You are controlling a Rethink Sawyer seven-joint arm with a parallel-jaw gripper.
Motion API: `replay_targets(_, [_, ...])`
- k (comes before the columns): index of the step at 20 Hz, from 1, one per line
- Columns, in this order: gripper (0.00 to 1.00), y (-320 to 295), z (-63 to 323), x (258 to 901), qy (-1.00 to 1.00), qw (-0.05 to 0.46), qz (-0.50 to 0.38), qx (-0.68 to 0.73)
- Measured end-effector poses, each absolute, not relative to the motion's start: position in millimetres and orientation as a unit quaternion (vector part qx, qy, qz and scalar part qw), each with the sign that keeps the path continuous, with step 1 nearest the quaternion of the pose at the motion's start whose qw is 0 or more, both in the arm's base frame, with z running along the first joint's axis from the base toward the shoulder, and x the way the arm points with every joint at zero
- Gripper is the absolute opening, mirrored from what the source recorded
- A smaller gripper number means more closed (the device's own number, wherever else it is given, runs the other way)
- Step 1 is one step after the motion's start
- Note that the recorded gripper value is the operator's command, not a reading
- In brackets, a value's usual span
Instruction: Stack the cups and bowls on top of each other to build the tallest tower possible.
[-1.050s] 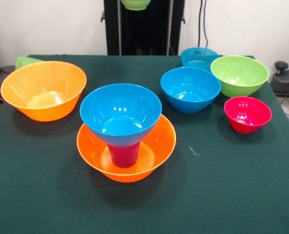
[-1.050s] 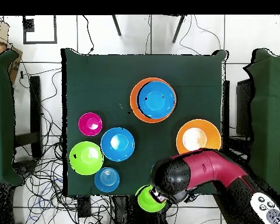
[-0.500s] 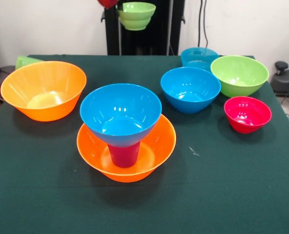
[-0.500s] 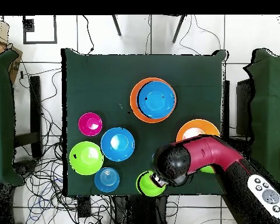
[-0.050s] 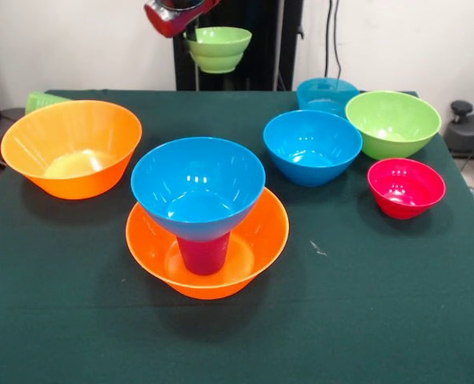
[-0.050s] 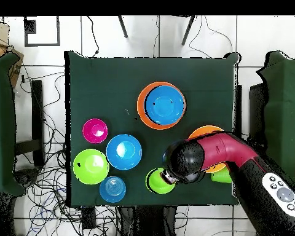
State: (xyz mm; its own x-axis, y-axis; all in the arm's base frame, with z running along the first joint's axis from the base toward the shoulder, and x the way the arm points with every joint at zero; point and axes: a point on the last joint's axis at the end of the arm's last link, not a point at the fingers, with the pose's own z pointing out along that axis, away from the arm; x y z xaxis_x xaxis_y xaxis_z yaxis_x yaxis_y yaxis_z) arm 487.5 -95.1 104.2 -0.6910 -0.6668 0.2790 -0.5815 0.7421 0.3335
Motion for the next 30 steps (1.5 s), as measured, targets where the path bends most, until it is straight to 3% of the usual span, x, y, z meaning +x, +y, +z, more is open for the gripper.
replay_targets(17, [0.00,-113.2,130.7,547.3,-0.909,0.257,-0.087,0.315])
replay_targets(30, [0.00,-103.0,129.6,607.1,-0.915,0.253,-0.094,0.300])
